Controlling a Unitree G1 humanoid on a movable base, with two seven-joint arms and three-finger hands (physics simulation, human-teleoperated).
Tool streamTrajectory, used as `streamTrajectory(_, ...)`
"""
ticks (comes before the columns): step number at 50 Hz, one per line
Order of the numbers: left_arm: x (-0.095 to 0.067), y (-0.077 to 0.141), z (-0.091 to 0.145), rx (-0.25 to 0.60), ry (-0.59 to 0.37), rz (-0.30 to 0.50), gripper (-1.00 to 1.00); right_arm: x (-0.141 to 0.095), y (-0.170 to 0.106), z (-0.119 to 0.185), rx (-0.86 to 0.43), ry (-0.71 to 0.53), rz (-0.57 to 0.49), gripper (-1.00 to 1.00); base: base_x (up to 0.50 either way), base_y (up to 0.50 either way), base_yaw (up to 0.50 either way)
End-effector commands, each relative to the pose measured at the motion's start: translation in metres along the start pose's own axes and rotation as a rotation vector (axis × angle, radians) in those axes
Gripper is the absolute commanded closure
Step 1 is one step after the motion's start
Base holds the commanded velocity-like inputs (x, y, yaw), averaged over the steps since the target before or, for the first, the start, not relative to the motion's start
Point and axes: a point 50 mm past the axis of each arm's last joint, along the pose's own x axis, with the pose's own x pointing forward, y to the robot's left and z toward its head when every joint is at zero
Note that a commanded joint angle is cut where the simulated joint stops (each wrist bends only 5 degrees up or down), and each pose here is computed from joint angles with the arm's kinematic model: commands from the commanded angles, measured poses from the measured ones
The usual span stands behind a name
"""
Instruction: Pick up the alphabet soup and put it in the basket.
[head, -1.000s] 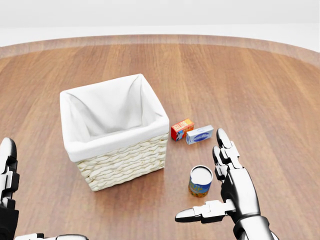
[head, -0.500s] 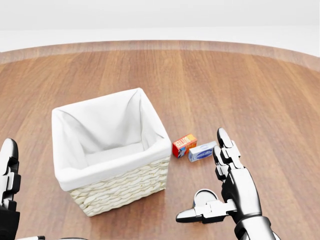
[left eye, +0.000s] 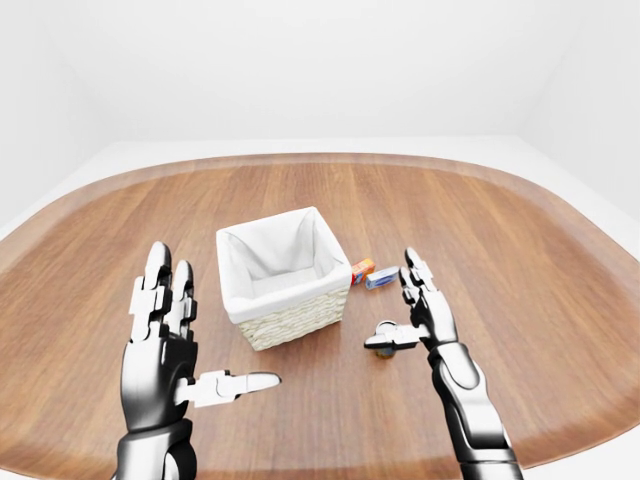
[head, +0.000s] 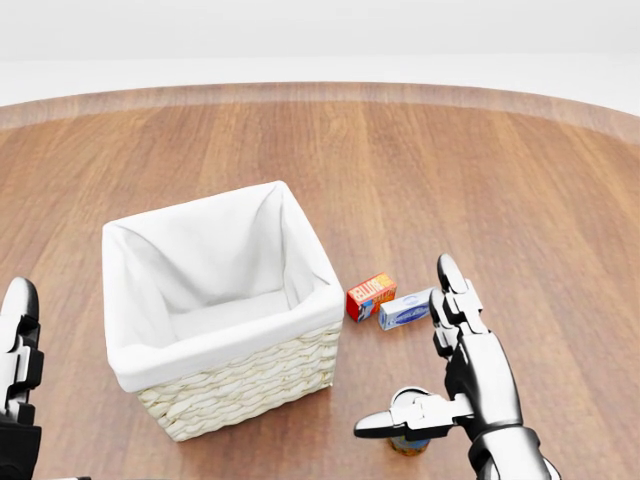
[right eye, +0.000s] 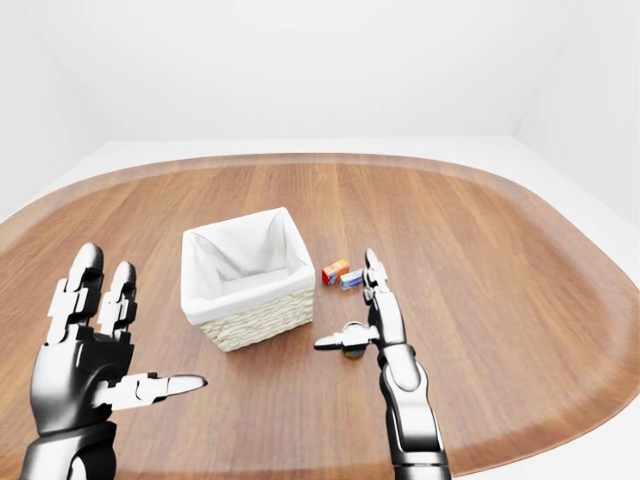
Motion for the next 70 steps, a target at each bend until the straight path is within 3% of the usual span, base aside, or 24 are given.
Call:
streamTrajectory(1,-0.001,-0.003,0.0,-0.001,-0.003,-0.007,-1.0,0.009,-0.01,-0.008,-0.013,0.009,-0.043,-1.0,0.0,0.0,0.0)
streamTrajectory(11,-0.002,-0.004,0.001,0.004,-0.001,-0.011,-1.0,0.015,-0.025,-0.028,-0.038,0.067,-0.087,-1.0,0.0,0.0,0.0)
streamTrajectory(36,0.0,-0.005,-0.001,0.002,0.005,-0.016,-1.0,0.029,-0.023,-0.055,-0.041,0.203,-0.089,-1.0,0.0,0.0,0.0)
streamTrajectory(48,-0.001,-0.003,0.0,0.001,0.002,-0.011,-1.0,0.027,-0.02,-0.065,-0.05,0.252,-0.084,-1.0,0.0,0.0,0.0)
streamTrajectory(70,-0.004,-0.004,0.003,-0.001,-0.005,-0.016,-1.0,0.021,-0.018,-0.104,-0.083,0.463,-0.087,-1.0,0.0,0.0,0.0)
